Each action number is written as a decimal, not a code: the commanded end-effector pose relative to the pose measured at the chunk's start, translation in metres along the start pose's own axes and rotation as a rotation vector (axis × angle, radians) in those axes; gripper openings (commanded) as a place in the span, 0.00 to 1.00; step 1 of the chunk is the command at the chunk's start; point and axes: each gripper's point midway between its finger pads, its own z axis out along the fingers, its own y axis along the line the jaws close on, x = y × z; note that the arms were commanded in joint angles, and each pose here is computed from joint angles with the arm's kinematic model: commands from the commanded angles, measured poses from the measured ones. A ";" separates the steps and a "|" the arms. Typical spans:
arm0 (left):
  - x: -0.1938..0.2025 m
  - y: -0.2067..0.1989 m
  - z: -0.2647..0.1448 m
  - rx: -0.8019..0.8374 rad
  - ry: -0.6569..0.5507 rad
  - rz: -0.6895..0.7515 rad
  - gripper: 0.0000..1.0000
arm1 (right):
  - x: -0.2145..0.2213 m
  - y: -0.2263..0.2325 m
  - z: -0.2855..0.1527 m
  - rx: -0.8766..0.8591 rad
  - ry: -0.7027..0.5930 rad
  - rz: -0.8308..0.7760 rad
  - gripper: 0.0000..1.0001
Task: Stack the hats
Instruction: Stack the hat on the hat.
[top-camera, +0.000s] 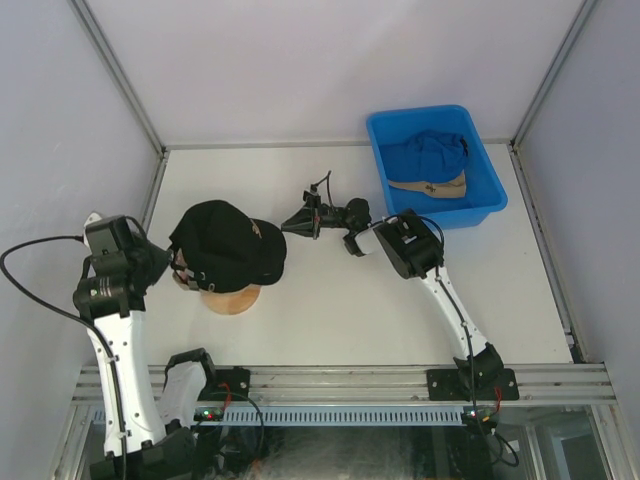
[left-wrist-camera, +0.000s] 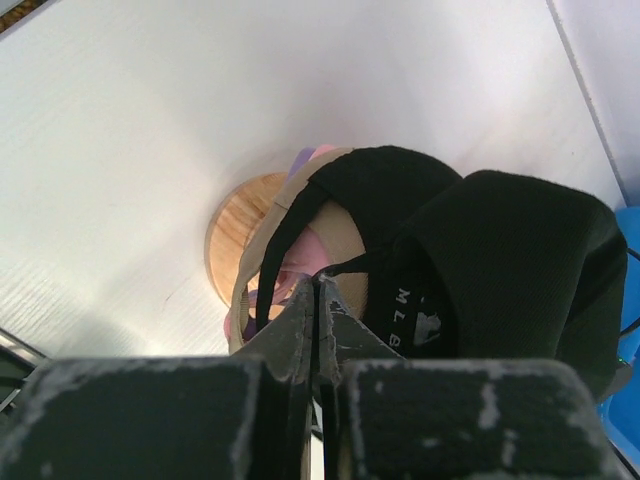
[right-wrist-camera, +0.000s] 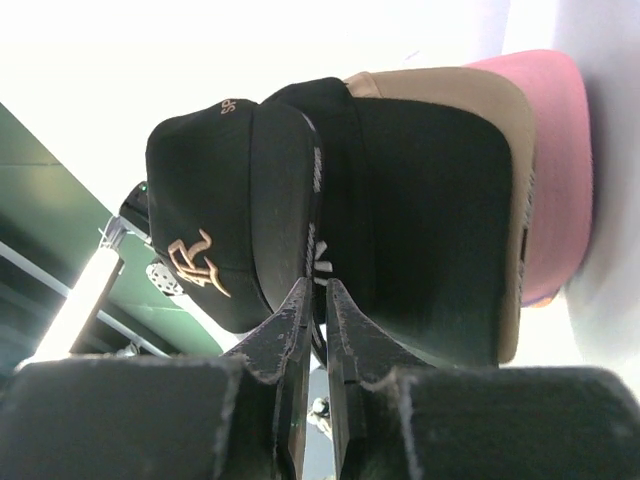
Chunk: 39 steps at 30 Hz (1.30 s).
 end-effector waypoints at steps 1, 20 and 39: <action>0.001 0.021 -0.002 -0.072 -0.029 0.037 0.00 | -0.001 0.003 -0.007 0.017 -0.001 0.256 0.08; 0.015 0.014 0.006 -0.038 0.014 0.040 0.00 | 0.002 0.044 0.008 -0.029 0.021 0.145 0.24; 0.017 0.009 0.010 -0.032 0.035 0.060 0.00 | 0.028 0.048 0.058 0.005 0.118 0.105 0.26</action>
